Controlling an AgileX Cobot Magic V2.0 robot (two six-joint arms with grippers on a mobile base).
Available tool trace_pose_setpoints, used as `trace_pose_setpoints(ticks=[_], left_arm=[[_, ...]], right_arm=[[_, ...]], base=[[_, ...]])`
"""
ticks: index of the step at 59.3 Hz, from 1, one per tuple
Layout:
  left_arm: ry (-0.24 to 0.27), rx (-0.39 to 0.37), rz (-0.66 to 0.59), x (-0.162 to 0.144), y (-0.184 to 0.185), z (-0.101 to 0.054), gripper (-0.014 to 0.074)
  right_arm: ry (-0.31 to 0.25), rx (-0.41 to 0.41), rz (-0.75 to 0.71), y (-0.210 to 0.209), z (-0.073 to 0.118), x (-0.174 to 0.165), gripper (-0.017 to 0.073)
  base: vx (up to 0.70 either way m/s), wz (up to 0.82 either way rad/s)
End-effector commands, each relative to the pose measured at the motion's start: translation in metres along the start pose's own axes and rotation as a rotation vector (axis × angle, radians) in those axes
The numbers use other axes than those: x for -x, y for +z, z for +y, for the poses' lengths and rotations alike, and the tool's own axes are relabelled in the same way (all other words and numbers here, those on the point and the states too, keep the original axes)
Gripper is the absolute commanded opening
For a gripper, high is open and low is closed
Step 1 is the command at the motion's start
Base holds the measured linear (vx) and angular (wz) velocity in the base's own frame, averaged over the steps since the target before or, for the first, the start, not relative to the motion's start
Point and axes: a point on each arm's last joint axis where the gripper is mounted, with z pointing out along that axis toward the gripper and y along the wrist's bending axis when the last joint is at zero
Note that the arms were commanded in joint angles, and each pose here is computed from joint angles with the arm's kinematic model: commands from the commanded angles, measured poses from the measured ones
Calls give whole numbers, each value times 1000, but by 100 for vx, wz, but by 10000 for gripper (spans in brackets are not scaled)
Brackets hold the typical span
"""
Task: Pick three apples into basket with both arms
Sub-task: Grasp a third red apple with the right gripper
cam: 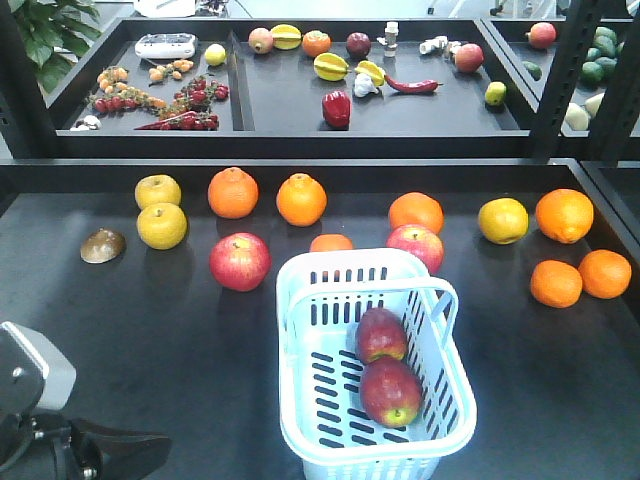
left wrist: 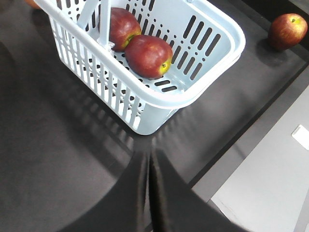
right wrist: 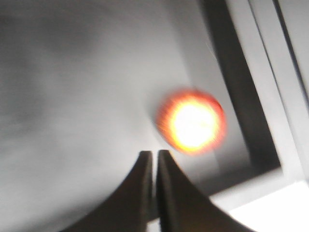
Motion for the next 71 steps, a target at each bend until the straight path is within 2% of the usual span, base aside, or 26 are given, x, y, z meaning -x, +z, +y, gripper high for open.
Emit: trace_pose_setpoints(ticks=[1, 7, 13, 20, 28, 37, 46, 71], left_arm=[[-21, 2, -60, 10, -4, -2, -6], [-21, 2, -59, 10, -4, -2, -6], [-21, 3, -60, 10, -4, -2, -6], [-21, 3, -60, 10, -4, -2, -6], [-21, 3, -60, 10, -4, -2, -6], [-21, 3, -60, 10, -4, -2, -6], [-21, 0, -57, 10, -4, -2, -6], [-21, 2, -59, 10, -4, -2, -6]], right_arm=[[41, 17, 11, 11, -10, 11, 229], [46, 5, 120, 26, -14, 9, 387], [53, -21, 164, 36, -15, 9, 542], [71, -72, 168, 44, -20, 12, 625], [88, -127, 198, 57, -24, 13, 627], [99, -129, 272, 79, -23, 12, 617], [85, -133, 329, 93, -23, 10, 613], [68, -145, 241, 92, -26, 30, 602]], base=[[0, 0], [0, 0], [0, 0], [0, 0], [0, 0], [0, 0], [0, 0], [0, 0]])
